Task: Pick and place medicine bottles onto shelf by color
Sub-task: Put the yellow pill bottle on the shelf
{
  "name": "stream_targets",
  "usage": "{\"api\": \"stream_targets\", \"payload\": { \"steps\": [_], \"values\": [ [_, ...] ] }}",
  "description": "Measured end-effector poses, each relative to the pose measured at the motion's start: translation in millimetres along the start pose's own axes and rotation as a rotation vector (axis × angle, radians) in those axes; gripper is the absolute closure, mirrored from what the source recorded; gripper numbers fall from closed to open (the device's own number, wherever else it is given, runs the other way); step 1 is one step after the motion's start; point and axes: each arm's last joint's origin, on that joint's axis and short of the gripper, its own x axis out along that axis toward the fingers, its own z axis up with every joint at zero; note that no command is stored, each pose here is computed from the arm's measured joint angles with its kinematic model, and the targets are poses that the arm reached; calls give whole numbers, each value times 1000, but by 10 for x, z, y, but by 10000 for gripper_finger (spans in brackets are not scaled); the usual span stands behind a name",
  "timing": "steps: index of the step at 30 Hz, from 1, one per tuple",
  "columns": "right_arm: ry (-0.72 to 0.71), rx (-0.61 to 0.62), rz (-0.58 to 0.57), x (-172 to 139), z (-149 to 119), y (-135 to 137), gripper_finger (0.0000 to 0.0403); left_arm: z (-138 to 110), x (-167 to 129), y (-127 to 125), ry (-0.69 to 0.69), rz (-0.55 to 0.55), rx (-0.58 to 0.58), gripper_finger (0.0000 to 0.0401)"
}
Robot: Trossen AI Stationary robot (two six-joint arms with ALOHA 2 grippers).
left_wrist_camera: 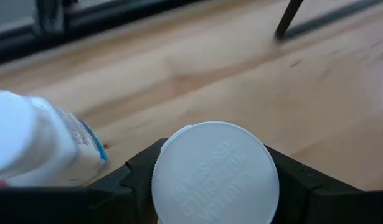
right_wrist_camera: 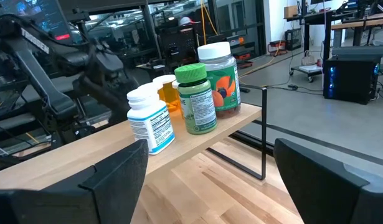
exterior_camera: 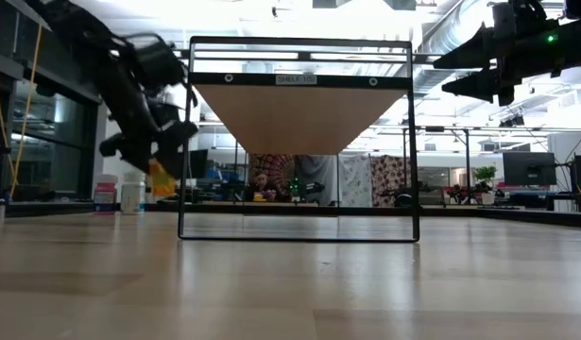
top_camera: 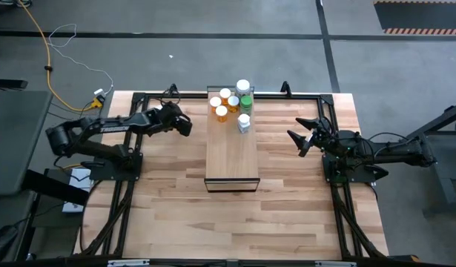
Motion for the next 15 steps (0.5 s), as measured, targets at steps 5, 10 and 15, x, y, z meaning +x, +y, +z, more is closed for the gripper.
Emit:
{"api": "stream_targets", "payload": {
  "steps": [5, 10, 15],
  "values": [
    [0, 0, 0, 0, 0, 0, 65, 67, -365, 38, -74, -85, -14, 216],
    [0, 4, 0, 0, 0, 0, 65, 223, -830, -50, -176, -210, 5, 220],
    [0, 6, 0, 0, 0, 0, 65, 404, -1209, -273, -246, -328, 94, 209]
  ]
}}
